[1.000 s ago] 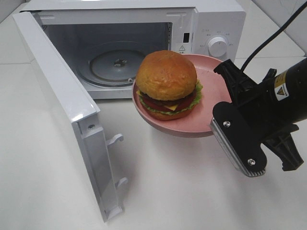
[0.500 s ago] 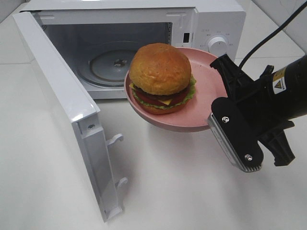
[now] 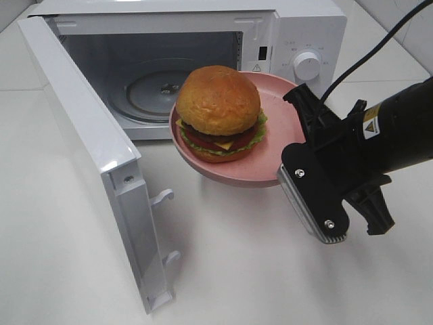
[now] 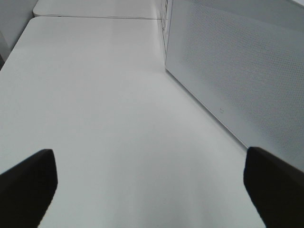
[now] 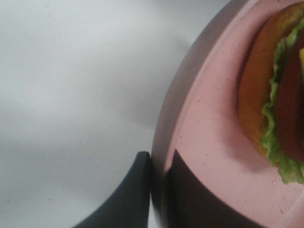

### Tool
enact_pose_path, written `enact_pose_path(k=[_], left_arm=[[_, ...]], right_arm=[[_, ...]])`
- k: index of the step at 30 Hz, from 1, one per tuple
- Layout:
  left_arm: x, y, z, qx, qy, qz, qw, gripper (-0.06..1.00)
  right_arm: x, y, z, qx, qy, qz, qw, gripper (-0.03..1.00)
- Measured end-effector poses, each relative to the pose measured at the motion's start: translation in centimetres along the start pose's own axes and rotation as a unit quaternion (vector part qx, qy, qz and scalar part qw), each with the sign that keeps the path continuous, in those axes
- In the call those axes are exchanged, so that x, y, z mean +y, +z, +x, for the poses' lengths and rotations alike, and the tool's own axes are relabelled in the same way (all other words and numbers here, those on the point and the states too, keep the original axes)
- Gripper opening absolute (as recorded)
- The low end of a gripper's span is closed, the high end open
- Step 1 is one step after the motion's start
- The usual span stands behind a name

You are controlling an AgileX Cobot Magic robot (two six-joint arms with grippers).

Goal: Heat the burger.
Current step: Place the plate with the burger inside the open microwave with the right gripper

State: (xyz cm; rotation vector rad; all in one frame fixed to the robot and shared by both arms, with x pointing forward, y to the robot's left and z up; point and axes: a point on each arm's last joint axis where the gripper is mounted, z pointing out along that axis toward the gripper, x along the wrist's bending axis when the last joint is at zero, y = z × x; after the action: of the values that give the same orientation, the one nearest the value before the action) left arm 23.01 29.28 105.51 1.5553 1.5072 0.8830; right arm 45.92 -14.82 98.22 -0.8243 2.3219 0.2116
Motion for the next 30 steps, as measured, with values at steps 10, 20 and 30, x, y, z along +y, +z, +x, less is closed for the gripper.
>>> enact_pose_path(k=[10,20,30], left_arm=[[0.0,0.0,0.0,0.0,0.0,0.0,1.0,0.99],[0.0,0.0,0.0,0.0,0.0,0.0,1.0,0.99],[0.0,0.0,0.0,0.0,0.0,0.0,1.0,0.99]], right_arm=[[1.5,2.2,0.3,0.006,-0.013,-0.02,1.0,0.06],[1.5,3.6,-1.1,-0.002,-0.011,-0.02,1.0,0.06],[1.5,5.6,-2.7,-0.002,-0.009,-0.02,1.0,0.06]])
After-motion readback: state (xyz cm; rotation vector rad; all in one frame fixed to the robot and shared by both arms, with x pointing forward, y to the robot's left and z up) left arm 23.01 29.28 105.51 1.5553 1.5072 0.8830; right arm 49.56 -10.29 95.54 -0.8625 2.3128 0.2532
